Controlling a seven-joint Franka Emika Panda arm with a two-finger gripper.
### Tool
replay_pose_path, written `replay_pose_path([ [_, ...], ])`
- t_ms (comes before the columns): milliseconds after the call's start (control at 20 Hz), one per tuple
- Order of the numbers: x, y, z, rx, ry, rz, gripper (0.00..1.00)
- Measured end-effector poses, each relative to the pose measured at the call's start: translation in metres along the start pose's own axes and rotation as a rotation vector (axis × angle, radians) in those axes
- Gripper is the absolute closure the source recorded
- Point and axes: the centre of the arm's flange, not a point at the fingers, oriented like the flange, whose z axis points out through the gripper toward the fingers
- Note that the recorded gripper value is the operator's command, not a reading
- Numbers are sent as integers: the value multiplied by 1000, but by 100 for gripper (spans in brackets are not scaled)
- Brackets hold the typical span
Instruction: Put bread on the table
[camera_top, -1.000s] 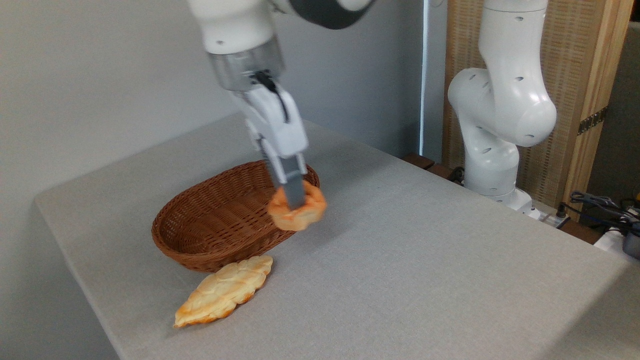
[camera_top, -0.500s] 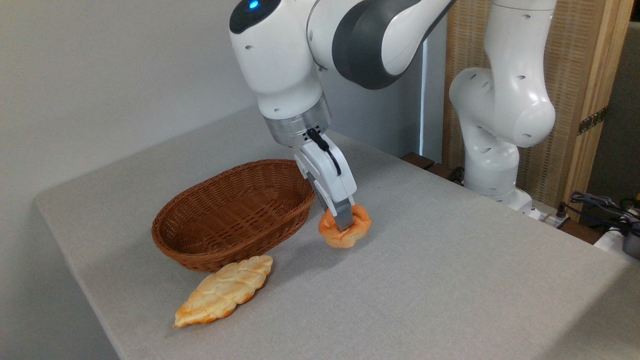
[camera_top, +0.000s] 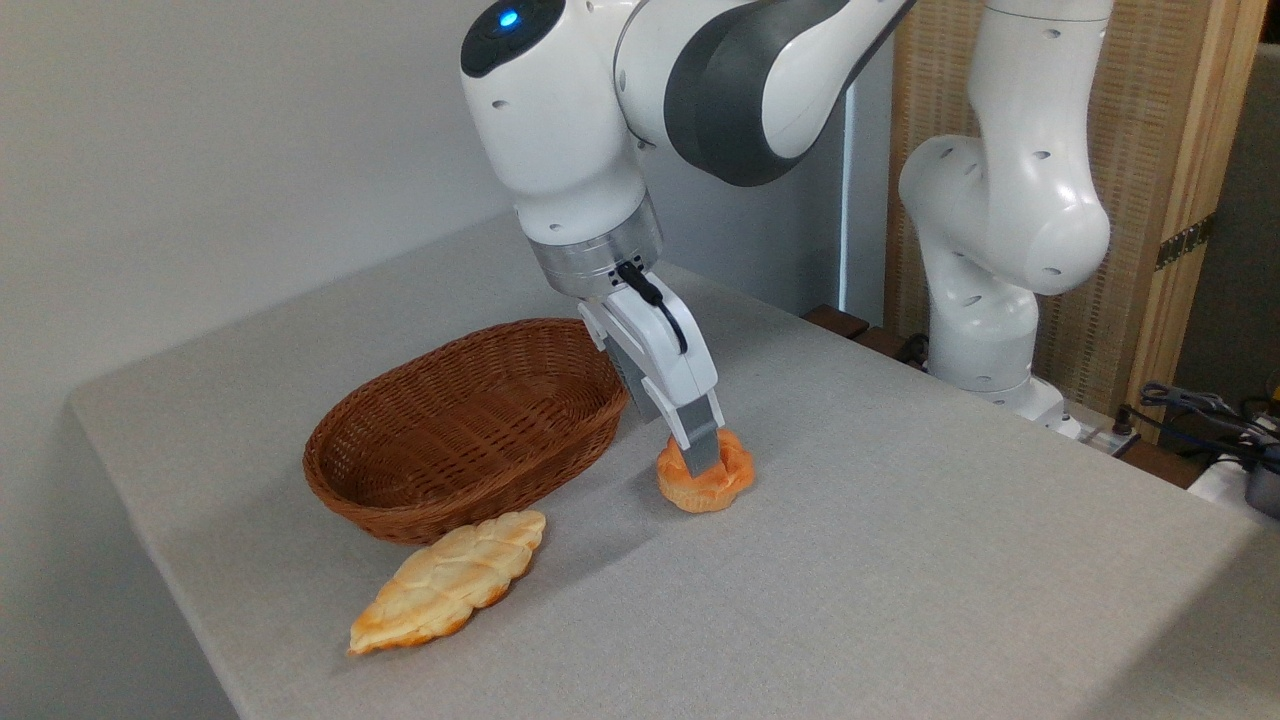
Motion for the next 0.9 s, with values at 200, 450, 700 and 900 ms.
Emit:
replay_pose_path([
  [200,1,-1,-10,21,16,-24,0],
  [450,7,2,-72,126,100,-71,0],
  [700,17,12,-139,213,209,-78,0],
  [900,44,20,-152,231,223,-104,0],
])
